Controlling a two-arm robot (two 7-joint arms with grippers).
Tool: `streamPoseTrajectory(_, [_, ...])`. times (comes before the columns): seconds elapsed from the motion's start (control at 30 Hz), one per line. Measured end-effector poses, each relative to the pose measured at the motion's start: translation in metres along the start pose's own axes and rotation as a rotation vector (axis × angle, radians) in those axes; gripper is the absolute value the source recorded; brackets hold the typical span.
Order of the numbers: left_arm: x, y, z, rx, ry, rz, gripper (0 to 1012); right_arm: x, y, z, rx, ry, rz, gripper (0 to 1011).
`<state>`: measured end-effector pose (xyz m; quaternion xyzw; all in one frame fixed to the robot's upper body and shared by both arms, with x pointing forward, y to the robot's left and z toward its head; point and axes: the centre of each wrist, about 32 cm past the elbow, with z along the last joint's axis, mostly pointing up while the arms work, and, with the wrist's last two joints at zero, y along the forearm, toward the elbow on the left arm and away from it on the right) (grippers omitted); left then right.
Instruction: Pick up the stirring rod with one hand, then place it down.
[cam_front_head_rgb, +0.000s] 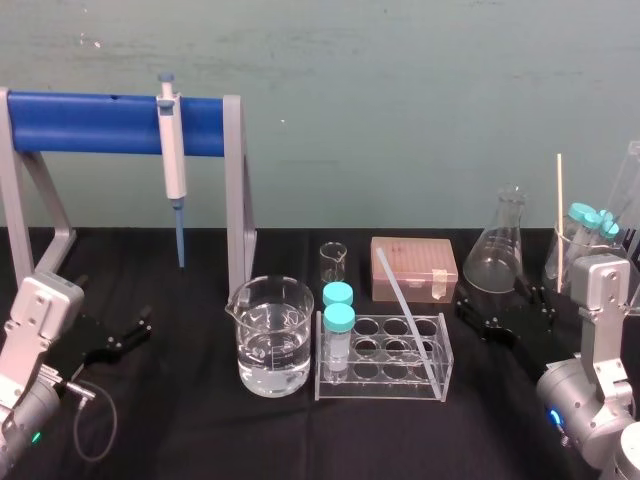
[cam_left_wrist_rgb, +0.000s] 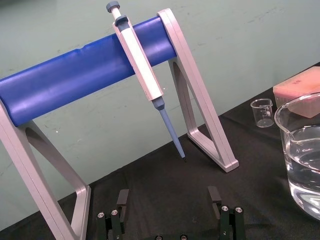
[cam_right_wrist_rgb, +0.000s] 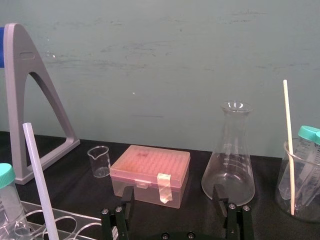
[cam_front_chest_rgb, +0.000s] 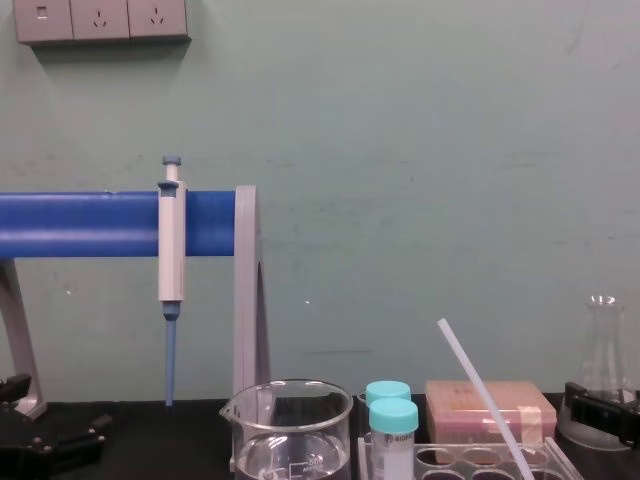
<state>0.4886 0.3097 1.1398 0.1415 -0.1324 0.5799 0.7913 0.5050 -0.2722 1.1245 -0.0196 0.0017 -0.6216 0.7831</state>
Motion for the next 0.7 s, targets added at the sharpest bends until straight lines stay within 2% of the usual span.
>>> streamPoseTrajectory(0.7, [0.0000, 0.0000, 0.0000, 0.000, 0.000, 0.000, 1000, 0.0003, -0.0003, -0.0001, -0.001, -0.003, 0.000, 1003])
